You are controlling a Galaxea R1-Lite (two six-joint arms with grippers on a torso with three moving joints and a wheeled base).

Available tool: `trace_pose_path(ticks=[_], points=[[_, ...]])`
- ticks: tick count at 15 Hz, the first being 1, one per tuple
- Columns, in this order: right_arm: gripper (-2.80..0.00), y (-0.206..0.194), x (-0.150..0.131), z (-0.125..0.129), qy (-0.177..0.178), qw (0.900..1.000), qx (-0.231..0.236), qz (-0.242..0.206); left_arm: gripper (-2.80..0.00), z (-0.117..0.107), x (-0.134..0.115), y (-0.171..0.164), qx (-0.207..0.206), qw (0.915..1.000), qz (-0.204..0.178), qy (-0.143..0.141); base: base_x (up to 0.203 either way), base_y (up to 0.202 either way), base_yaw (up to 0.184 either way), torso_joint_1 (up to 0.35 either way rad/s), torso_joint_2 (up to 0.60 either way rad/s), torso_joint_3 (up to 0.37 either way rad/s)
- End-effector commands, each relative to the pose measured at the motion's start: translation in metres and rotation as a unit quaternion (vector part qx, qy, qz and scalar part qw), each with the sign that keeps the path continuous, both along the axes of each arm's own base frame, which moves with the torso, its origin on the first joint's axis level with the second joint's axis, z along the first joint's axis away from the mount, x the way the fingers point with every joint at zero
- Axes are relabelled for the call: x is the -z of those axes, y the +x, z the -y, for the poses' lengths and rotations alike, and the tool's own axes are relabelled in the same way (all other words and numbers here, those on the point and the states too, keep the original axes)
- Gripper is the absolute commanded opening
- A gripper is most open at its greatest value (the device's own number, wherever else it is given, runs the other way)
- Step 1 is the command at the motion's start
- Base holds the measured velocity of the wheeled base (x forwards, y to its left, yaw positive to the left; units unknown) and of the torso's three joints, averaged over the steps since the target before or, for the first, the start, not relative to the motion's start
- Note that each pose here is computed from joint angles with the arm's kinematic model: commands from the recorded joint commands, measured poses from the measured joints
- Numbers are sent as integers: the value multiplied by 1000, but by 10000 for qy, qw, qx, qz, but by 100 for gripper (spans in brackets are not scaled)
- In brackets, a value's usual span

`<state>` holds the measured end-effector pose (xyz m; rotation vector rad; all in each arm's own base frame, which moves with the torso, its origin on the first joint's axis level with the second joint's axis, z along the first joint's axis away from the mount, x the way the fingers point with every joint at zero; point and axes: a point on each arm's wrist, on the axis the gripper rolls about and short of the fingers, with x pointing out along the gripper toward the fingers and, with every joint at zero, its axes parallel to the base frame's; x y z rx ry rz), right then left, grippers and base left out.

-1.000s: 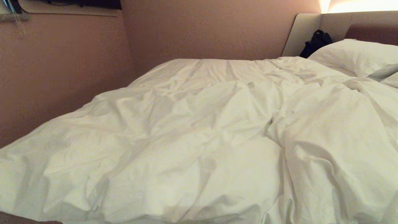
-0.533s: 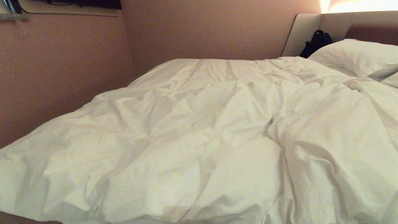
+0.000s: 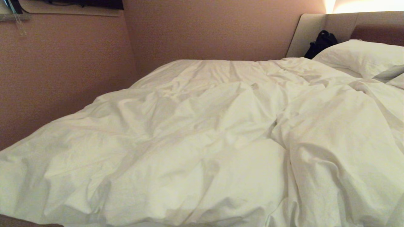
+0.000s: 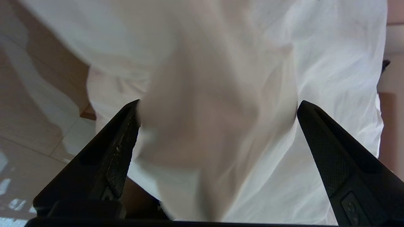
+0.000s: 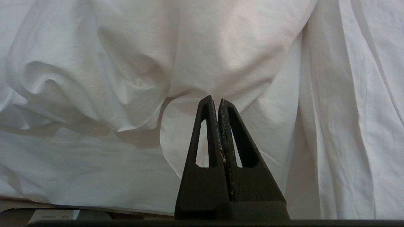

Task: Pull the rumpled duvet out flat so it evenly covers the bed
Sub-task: Flatten the corners of the folded blanket

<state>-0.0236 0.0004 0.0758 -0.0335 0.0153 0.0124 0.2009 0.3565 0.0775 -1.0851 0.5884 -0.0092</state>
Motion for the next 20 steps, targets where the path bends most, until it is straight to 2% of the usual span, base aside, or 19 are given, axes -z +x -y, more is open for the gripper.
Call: trace_pose_path(ticks=[1,5,6,14,17,20], points=[[-280,0,0,0,-5,10000,-1,1,0,-1,5,2,26,10000,-1,-70,0,0,0,0,0,0],[-280,0,0,0,-1,10000,-1,1,0,4,8,8,120,9998,-26,-151,0,0,0,0,0,0],[-280,0,0,0,-1,10000,-1,1,-280,5,8,8,125,9998,-19,-147,0,0,0,0,0,0],[-280,0,0,0,-1,10000,-1,1,-280,6,2,7,169,9995,157,-202,0,0,0,0,0,0],[-280,0,0,0,-1,10000,-1,1,-280,15,-29,3,195,9992,342,-12,0,0,0,0,0,0],[-280,0,0,0,-1,10000,-1,1,-280,37,-73,3,384,9968,677,156,0,0,0,0,0,0]])
